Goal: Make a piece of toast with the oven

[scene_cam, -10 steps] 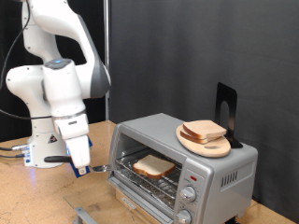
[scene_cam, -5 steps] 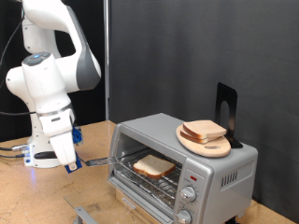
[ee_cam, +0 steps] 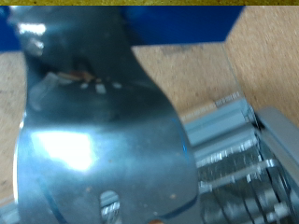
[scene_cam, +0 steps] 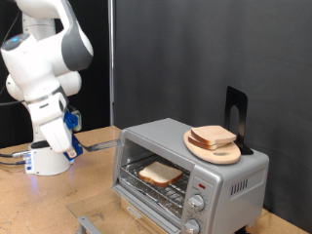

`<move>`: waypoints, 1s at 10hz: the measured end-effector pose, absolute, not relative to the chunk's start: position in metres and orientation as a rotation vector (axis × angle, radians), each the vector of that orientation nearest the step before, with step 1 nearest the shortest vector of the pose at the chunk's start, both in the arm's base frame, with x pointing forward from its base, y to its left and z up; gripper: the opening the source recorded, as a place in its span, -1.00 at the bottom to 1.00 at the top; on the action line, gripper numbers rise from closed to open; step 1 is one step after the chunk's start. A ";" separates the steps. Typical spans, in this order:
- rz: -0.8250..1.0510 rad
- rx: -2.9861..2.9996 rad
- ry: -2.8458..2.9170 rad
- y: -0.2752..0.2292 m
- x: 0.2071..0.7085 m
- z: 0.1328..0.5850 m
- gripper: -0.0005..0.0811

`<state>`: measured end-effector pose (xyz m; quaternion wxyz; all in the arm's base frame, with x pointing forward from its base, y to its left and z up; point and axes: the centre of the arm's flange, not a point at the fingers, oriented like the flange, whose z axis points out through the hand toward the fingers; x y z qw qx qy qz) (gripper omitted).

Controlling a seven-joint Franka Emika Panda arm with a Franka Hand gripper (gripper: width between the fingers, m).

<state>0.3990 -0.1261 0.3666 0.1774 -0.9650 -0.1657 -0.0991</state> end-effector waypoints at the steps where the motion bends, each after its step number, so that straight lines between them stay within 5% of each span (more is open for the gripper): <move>1: -0.304 -2.707 -0.451 -0.125 0.398 0.380 0.21; 10: -0.435 -2.426 -0.337 -0.062 0.399 0.437 0.21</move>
